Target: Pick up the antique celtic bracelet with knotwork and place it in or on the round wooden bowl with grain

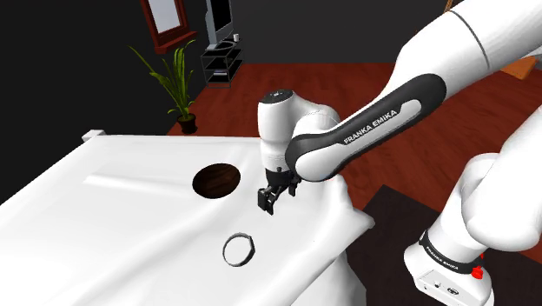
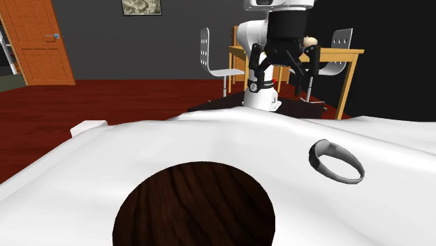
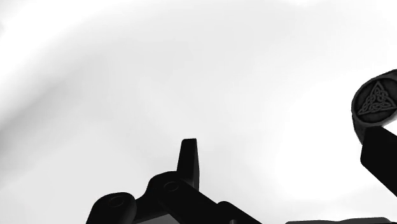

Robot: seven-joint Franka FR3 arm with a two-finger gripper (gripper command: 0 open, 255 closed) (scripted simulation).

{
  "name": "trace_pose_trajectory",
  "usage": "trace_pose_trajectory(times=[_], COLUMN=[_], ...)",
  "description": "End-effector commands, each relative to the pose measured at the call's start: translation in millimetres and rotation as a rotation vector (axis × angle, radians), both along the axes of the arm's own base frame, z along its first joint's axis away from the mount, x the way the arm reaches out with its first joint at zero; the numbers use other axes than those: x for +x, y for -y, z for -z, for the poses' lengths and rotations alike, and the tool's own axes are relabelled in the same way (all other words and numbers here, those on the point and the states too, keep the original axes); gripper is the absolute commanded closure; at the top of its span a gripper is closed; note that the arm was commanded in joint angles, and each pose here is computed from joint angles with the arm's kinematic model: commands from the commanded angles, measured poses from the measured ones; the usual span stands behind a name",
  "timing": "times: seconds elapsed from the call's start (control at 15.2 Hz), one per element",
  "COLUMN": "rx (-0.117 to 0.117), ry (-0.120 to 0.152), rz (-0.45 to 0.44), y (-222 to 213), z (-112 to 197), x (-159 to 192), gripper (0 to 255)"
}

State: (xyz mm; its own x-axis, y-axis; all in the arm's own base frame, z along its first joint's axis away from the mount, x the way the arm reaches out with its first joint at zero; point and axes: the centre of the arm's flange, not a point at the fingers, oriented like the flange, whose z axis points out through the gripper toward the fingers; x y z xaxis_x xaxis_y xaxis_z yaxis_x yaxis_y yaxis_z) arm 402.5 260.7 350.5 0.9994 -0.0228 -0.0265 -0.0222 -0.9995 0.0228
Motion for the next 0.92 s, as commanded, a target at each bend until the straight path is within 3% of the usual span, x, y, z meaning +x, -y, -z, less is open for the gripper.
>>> trace_pose_trajectory(times=[0.0,0.53,0.86], rx=[0.008,0.031,0.031], ry=[0.001,0.007,0.007], rz=[0.004,0.016,0.016], y=[-20,-96,-97], z=[17,72,99], x=[7,33,33], gripper=[0,0,0])
